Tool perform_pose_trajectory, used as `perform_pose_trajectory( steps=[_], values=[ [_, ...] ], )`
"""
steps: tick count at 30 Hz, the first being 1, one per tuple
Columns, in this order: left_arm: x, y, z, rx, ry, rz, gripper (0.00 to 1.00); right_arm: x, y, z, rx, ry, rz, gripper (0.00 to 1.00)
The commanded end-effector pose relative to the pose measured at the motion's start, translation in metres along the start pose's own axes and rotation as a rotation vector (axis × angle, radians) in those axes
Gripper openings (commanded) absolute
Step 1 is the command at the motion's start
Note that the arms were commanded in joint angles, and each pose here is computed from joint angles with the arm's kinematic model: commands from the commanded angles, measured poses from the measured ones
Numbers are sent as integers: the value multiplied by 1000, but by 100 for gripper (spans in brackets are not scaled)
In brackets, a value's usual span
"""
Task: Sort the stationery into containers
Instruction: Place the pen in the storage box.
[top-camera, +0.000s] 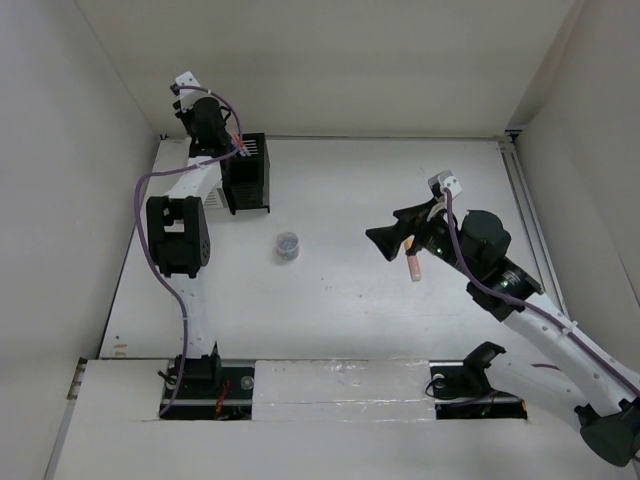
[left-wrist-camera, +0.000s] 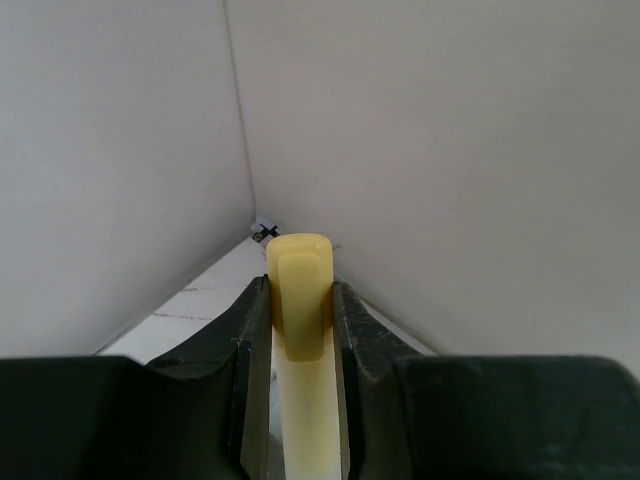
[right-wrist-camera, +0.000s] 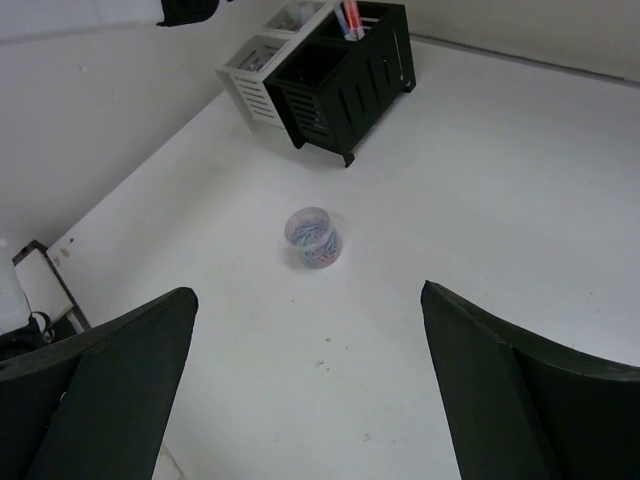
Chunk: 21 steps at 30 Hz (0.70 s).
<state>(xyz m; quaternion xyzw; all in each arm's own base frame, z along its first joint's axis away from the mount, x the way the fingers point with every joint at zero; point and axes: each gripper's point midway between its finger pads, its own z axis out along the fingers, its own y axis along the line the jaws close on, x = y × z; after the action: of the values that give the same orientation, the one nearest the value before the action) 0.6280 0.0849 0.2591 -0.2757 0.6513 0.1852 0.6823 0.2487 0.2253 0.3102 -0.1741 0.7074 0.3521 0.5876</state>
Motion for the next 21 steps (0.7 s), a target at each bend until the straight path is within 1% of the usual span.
perform_pose_trajectory(
  steps=[1, 2, 3, 6, 12, 13, 15, 17, 19, 21],
  values=[
    [-46, -11, 4, 22, -126, -87, 0, -30, 19, 3, -72, -92, -17, 100],
    [-35, -10, 5, 19, -112, -65, 0, -30, 19, 3, -72, -91, -17, 100],
    [-39, -11, 5, 21, -124, -76, 0, -30, 19, 3, -72, -91, -17, 100],
    [-31, -8, 9, 23, -117, -68, 0, -25, 18, 7, -75, -72, -24, 100],
    [-5, -4, 6, 29, -81, -58, 0, -27, 21, 12, -86, -76, -25, 100],
    [-7, -4, 5, 30, -86, -73, 0, -27, 21, 12, -86, -76, -25, 100],
    [6, -1, 3, 28, -69, -59, 0, -26, 23, 12, -95, -73, -17, 100],
    [2, 0, 2, 29, -77, -66, 0, -25, 26, 12, -104, -71, -17, 100],
    [14, 3, 0, 26, -57, -58, 0, -28, 27, 9, -107, -79, -18, 100],
    [2, 2, -4, 39, -69, -69, 0, -30, 32, 7, -118, -85, -20, 100]
  ],
)
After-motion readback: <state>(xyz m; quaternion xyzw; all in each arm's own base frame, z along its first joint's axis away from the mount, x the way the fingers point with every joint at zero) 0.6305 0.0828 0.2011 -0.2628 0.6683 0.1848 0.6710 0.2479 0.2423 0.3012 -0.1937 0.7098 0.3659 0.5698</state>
